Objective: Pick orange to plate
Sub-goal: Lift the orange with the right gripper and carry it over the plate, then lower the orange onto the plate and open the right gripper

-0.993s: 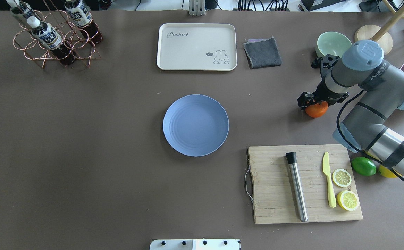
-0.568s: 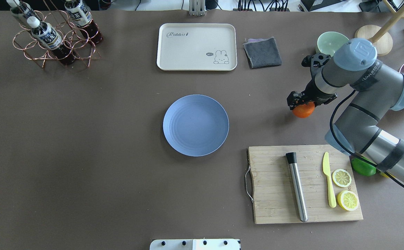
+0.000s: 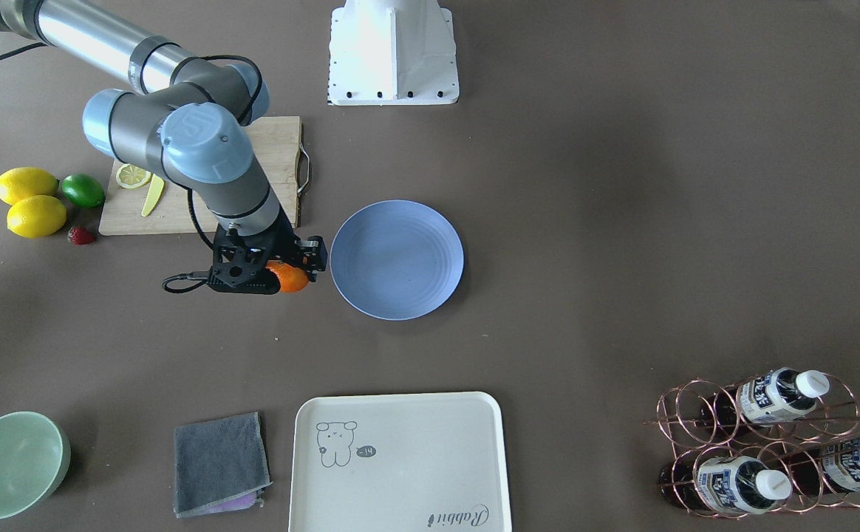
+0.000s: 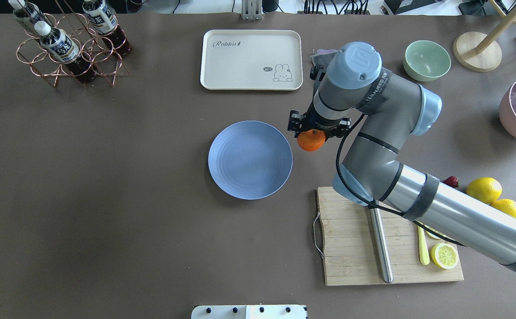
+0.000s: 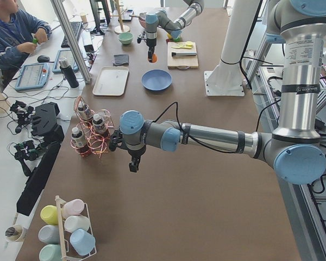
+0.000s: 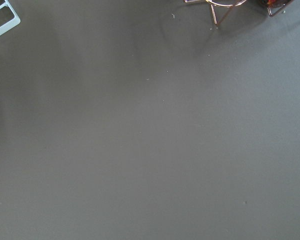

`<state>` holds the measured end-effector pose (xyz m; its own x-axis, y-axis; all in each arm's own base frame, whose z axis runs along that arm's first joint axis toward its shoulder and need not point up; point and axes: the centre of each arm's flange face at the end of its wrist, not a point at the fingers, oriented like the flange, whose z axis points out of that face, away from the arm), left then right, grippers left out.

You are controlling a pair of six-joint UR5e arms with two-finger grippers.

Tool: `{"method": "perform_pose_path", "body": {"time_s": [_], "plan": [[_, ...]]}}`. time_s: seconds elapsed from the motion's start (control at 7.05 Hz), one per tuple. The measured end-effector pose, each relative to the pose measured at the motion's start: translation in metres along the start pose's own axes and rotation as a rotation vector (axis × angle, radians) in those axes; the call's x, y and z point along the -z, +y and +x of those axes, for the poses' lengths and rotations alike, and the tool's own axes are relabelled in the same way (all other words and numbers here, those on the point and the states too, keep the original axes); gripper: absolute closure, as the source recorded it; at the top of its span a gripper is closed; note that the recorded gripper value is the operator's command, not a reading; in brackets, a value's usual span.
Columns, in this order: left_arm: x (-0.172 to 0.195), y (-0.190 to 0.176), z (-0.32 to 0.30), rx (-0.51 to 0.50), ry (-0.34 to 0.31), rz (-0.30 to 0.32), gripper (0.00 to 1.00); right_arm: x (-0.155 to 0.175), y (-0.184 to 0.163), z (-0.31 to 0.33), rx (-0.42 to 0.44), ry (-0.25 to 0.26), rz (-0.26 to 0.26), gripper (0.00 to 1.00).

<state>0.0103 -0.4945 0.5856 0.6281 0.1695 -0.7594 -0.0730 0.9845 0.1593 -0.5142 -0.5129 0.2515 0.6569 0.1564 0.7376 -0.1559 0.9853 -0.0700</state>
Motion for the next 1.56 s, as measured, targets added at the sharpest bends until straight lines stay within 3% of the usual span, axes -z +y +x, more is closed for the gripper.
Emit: {"method": "perform_pose_path", "body": {"time_s": [0.43, 0.99, 1.14, 1.28, 1.56], "plan": [[-0.008, 0.025, -0.013, 0.033, 0.037, -0.024, 0.02, -0.025, 0.043, -0.092, -0.055, 0.027, 0.020, 1.00], [-0.008, 0.044, -0.033, 0.069, 0.026, -0.024, 0.02, -0.049, 0.075, -0.109, -0.024, 0.043, 0.035, 1.00], [-0.007, 0.049, -0.036, 0.078, 0.025, -0.023, 0.02, -0.051, 0.077, -0.111, -0.021, 0.043, 0.037, 0.62], [-0.007, 0.053, -0.040, 0.086, 0.025, -0.024, 0.02, -0.052, 0.078, -0.113, -0.018, 0.039, 0.039, 0.01], [-0.010, 0.060, -0.047, 0.103, 0.022, -0.032, 0.02, -0.050, 0.075, -0.114, -0.001, 0.021, 0.045, 0.00]]}}
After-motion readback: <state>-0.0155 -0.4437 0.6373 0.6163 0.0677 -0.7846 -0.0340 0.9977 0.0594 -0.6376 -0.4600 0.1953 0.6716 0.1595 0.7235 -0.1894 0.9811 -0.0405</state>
